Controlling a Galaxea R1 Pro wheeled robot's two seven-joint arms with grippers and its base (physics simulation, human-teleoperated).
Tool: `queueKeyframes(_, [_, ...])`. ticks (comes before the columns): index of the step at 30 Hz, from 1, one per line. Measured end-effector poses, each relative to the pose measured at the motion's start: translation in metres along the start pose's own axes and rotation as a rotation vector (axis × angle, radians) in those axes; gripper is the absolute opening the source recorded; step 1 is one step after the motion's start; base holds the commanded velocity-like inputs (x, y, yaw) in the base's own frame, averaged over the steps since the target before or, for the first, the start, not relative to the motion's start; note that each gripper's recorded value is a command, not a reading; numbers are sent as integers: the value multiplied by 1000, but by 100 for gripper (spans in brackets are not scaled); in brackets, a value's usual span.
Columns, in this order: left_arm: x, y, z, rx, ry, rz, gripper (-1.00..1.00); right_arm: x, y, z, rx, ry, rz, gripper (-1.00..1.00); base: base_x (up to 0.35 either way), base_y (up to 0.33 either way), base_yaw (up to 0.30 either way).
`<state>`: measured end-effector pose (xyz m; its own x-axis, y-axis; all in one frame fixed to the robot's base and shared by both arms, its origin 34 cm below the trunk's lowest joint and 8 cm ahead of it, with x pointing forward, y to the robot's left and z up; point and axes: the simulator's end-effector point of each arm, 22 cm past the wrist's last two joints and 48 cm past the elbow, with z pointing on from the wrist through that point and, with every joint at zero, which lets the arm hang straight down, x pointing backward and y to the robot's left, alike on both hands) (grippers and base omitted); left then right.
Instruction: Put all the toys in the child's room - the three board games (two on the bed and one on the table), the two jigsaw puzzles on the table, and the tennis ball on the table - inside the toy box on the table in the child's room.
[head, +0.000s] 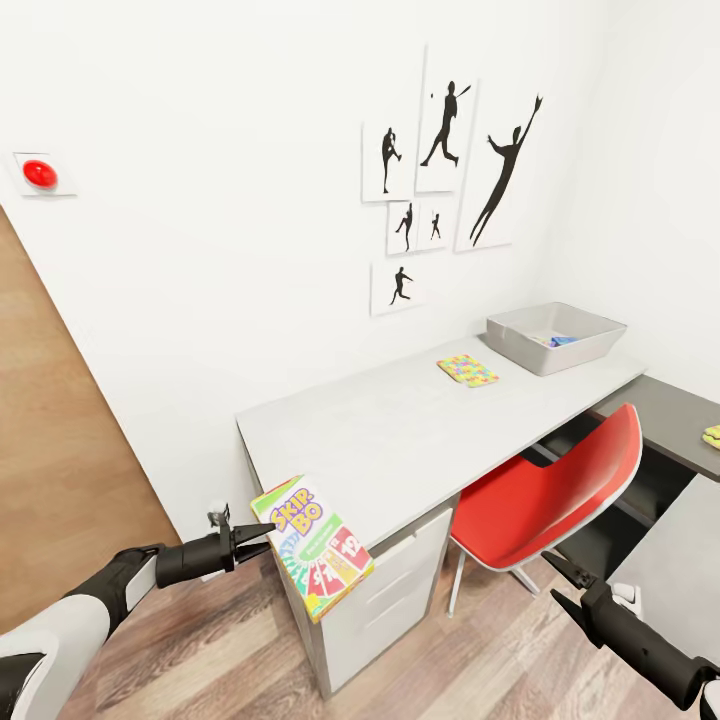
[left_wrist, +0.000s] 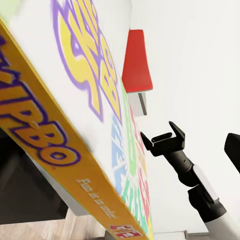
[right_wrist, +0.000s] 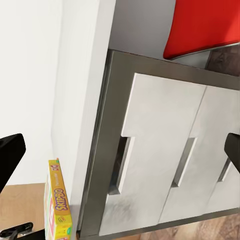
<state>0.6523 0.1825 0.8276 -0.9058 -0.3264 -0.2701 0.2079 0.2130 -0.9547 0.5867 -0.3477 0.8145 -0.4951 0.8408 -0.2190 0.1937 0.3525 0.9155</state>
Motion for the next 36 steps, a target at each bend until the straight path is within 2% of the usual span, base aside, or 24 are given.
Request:
queueKeyframes(25, [1, 6, -1, -2, -1, -2, 100, 1, -6, 2, 1, 0, 1, 100, 0, 0, 0])
queueKeyframes(36, [1, 7, -1, -2, -1, -3, 100, 1, -6, 2, 1, -1, -1, 100, 0, -74, 0])
